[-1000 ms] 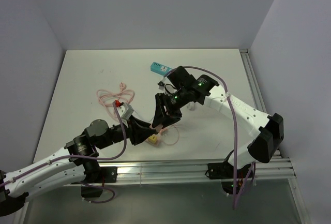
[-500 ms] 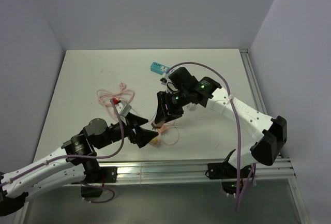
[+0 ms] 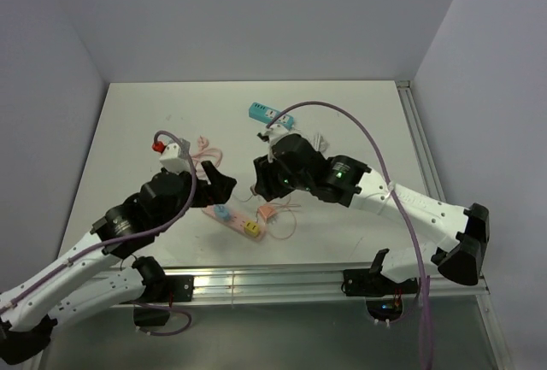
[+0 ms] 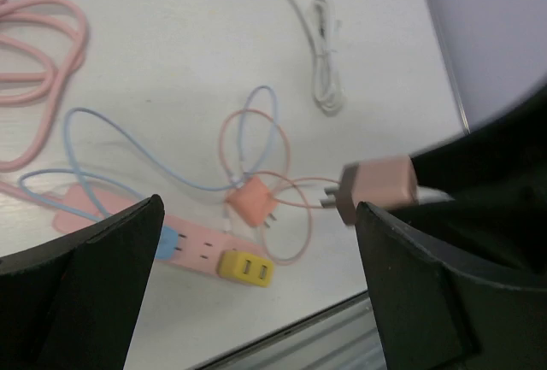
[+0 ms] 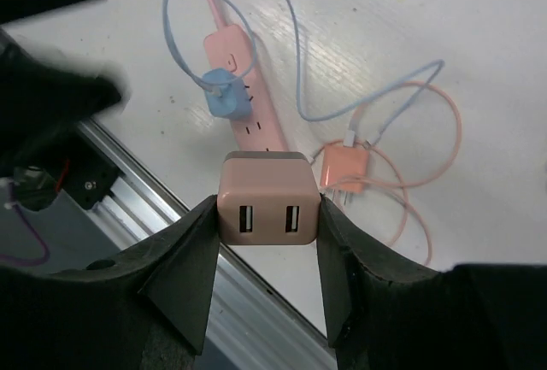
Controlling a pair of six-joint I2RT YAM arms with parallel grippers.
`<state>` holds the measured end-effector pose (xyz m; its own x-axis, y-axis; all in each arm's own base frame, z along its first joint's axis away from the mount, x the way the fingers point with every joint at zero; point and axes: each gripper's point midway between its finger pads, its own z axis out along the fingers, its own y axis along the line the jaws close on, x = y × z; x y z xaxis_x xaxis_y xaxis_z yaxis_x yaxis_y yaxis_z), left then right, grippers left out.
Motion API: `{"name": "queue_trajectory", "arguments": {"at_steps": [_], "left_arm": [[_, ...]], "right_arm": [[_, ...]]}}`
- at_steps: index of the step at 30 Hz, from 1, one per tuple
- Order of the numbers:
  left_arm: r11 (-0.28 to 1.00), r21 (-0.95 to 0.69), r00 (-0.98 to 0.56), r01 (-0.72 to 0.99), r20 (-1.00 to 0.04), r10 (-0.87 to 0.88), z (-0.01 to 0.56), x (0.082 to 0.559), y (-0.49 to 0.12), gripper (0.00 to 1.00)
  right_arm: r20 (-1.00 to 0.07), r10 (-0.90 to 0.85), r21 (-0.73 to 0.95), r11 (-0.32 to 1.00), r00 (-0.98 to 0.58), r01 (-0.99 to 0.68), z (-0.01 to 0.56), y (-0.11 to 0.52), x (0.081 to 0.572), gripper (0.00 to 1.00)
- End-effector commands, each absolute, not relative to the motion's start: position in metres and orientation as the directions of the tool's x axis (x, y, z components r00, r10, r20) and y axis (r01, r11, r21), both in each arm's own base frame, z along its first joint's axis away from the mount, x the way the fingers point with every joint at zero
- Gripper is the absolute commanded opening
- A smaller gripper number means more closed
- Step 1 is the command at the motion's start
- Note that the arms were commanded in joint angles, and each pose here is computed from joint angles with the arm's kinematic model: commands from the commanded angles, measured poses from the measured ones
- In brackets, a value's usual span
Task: Insert the plug
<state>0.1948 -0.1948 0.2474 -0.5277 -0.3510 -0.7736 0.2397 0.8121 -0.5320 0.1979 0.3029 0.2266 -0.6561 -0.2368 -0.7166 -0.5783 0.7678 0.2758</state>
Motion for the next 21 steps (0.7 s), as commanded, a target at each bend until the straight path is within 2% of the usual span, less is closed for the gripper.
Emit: {"name": "queue_trajectory", "arguments": {"at_steps": [1,5,7,11,15,21], "left_arm": [[0.830,-0.519,-0.560,0.205,-0.758,-0.336,0.244,0.221,-0.180,1.00],[0.830,-0.556,-0.562,0.036,-0.698,-0.443,0.231,0.263,-0.137,1.00],[0.813,-0.569,-0.496,-0.125,-0.674,-0.548,0.231,0.280,-0.105,1.00],[0.770,-0.478,-0.432,-0.422,-0.641,-0.634,0.211,0.272,-0.058,0.99],[0.704,-0.449,-0.365,-0.551,-0.628,-0.687,0.201,0.259,-0.037,0.99],[0.674,-0.520,-0.327,-0.525,-0.607,-0.724,0.201,0.244,-0.038,0.99]], "right_arm": [[-0.812,-0.260,0.163,0.758,-0.523,-0.631,0.235,0.327,0.211,0.00],[-0.805,-0.320,0.112,0.745,-0.499,-0.658,0.228,0.343,0.202,0.00],[-0.796,-0.357,0.085,0.733,-0.488,-0.675,0.222,0.351,0.201,0.00],[-0.772,-0.477,-0.018,0.677,-0.419,-0.736,0.207,0.374,0.191,0.00],[-0.710,-0.596,-0.137,0.639,-0.375,-0.757,0.186,0.389,0.187,0.00],[-0.656,-0.659,-0.186,0.613,-0.368,-0.768,0.157,0.398,0.182,0.00]]}}
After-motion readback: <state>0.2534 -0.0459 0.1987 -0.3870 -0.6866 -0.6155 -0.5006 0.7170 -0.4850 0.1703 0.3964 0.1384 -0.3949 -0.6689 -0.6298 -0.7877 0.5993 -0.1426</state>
